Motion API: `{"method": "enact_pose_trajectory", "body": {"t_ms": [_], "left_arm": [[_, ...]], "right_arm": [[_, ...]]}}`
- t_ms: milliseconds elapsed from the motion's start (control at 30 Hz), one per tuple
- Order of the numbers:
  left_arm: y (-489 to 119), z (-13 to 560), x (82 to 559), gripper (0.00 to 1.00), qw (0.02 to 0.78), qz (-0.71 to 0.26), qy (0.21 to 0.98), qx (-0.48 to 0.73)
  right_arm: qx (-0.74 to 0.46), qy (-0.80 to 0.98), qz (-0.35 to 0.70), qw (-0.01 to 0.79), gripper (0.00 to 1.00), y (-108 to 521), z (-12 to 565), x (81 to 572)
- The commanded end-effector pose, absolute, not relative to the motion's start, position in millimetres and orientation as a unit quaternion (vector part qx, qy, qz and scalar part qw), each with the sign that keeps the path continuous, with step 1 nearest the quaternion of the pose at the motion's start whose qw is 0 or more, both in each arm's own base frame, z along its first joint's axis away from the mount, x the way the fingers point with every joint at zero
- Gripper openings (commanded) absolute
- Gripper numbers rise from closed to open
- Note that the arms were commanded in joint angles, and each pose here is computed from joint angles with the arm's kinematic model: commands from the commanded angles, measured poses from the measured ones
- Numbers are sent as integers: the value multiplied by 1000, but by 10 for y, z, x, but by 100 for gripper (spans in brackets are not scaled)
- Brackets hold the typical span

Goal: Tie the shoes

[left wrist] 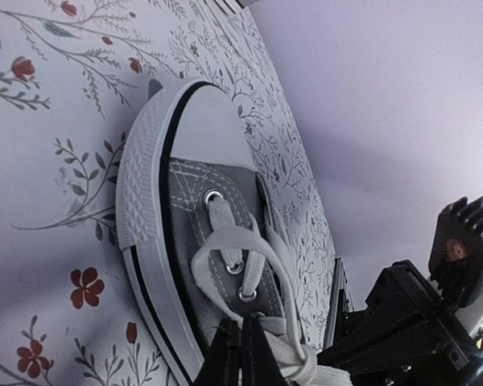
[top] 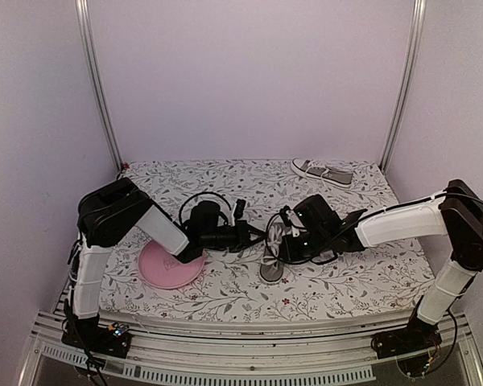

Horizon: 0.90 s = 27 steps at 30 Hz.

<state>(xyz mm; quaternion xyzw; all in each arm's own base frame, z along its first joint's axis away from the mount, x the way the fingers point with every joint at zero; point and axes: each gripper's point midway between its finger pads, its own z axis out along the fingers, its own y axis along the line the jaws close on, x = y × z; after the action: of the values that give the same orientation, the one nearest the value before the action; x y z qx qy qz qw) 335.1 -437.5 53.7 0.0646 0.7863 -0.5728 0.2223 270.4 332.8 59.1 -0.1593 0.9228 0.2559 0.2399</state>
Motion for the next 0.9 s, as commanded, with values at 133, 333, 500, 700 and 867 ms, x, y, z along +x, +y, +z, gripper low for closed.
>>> {"method": "enact_pose_trajectory", "body": {"t_ms": [133,333,500,700,867], "left_arm": [[-4320,543,3401,0,234,-573,783,52],[-4235,455,3407,0,231,-565,791,35],[-4144,364,3387,0,222,-556,801,15],[-4117,381,3329,15,212,-556,803,13],[-3999,514,3351,46,241,-543,804,10]], "right_arm": [[-152,933,235,225,2,3079,577,2503],[-142,940,233,203,2,2950,442,2351],[-136,940,239,202,2,2914,465,2306],[-133,939,244,205,10,2927,525,2312],[-135,928,258,232,40,2995,813,2401]]}}
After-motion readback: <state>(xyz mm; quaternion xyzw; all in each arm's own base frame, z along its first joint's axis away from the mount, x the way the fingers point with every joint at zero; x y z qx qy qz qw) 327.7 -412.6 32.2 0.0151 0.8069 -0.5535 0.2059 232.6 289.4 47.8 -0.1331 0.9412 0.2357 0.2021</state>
